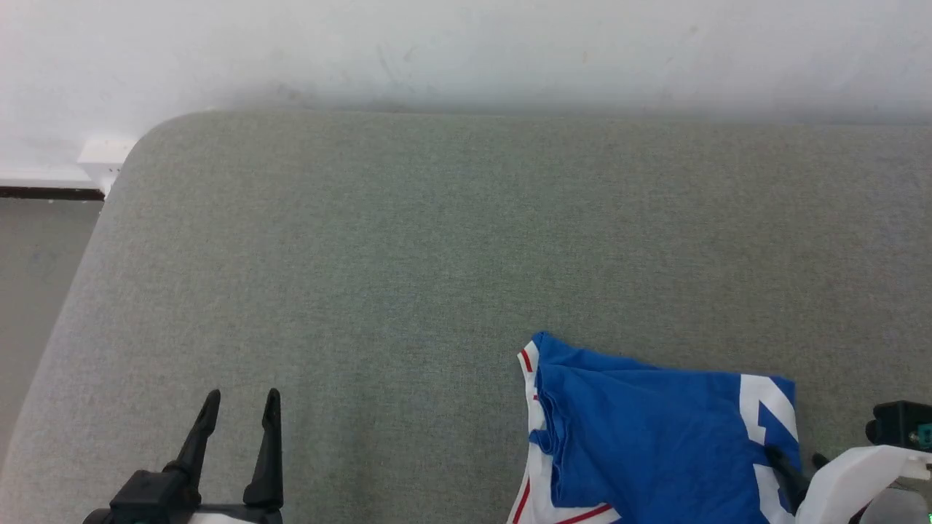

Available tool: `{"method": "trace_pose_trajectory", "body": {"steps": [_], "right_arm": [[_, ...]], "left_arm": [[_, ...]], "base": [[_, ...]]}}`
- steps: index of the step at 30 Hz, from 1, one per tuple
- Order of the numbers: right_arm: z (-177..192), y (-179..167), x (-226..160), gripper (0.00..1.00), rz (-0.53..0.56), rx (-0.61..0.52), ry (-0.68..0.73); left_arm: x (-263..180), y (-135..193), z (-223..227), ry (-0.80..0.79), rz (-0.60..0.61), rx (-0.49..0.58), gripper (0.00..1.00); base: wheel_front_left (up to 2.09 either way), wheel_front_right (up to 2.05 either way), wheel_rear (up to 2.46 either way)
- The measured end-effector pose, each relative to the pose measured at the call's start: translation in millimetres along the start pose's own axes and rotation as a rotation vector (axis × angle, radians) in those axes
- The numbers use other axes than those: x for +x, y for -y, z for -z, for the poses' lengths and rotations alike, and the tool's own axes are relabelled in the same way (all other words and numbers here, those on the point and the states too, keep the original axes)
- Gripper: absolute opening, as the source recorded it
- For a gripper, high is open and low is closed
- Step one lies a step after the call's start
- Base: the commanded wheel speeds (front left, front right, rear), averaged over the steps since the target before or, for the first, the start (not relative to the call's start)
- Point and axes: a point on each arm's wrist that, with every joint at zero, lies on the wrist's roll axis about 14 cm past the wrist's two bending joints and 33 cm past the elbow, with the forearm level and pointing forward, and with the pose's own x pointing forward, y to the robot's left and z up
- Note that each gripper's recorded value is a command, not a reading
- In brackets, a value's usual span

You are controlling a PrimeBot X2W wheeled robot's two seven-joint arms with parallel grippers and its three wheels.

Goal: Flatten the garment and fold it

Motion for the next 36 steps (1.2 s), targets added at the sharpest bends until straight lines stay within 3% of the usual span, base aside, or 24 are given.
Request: {"method": "trace_pose_trajectory", "body": {"steps": [4,5,6,7,8,18,26,36], "right_arm": [[14,-1,13,1.0,-0.004,0.01,-0.073],[16,-3,16,0.93,-0.008,0.01,-0.094],[18,-4,17,0.44,-0.015,0.014,-0.116],[19,-5,19,0.33,-0.024,0.019,-0.135],[18,-6,20,0.0,-0.029,0.02,-0.145],[3,-15,15,0.0,-0.03,-0.052,-0.098],[-52,-32,9,0.0,-0.058,-0.19,0.072],[-114,-6,-3,0.0,0.034,-0.362,0.187]], "left_arm": [[1,-1,2,-0.009,-0.004,0.004,1.0],[2,-1,1,-0.009,-0.005,0.004,1.0],[2,-1,1,-0.009,-0.005,0.004,1.0],[3,-1,1,-0.01,-0.005,0.004,1.0],[3,-1,2,-0.011,-0.004,0.004,1.0],[13,11,0,0.004,0.034,-0.002,1.0],[28,35,-4,0.027,0.109,-0.004,1.0],[49,64,-9,0.047,0.214,0.007,1.0]], "base": [[0.0,0.0,0.0],[0.0,0.0,0.0],[0.0,0.0,0.0],[0.0,0.0,0.0],[0.0,0.0,0.0],[0.0,0.0,0.0],[0.0,0.0,0.0],[0.0,0.0,0.0]]}}
